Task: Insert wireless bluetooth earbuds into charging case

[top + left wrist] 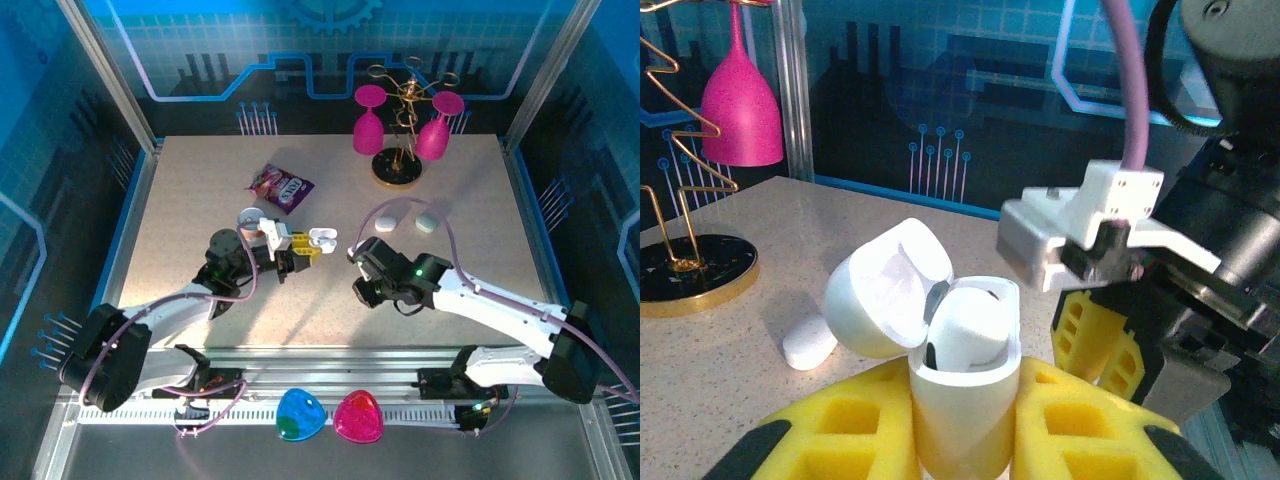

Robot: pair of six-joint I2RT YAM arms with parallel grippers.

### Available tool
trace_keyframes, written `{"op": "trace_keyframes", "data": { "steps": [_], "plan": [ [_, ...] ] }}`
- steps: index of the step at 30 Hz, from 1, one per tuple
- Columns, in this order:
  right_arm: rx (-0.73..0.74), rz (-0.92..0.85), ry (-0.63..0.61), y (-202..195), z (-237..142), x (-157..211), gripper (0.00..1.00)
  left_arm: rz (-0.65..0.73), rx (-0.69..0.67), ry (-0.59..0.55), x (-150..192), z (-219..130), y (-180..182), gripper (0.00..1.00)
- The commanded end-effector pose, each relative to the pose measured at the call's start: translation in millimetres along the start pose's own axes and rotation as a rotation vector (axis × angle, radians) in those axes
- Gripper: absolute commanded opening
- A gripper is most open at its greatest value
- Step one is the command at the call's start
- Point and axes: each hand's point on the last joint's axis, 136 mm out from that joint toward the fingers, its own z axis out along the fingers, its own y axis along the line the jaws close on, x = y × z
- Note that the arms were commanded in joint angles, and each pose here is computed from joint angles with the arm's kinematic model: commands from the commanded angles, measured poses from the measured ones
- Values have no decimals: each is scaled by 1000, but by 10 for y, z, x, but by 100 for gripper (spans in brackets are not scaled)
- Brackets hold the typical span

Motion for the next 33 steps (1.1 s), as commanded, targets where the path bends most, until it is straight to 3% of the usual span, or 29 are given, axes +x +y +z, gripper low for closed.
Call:
{"op": "trace_keyframes", "data": {
  "steps": [1, 14, 24, 33],
  "plan": [
    [-13, 5, -167, -10, -233, -464, 26, 2, -1, -20, -93, 50, 48, 21],
    [-167, 17, -439, 185, -735, -1263, 26, -53, -17, 9, -12, 105, 105, 20],
    [-231, 37, -493, 212, -765, -1530, 25, -82, 4, 9, 16, 101, 67, 21],
    [-250, 38, -482, 235, -679, -1554, 26, -105, 16, -3, -37, 121, 65, 21]
  ]
}}
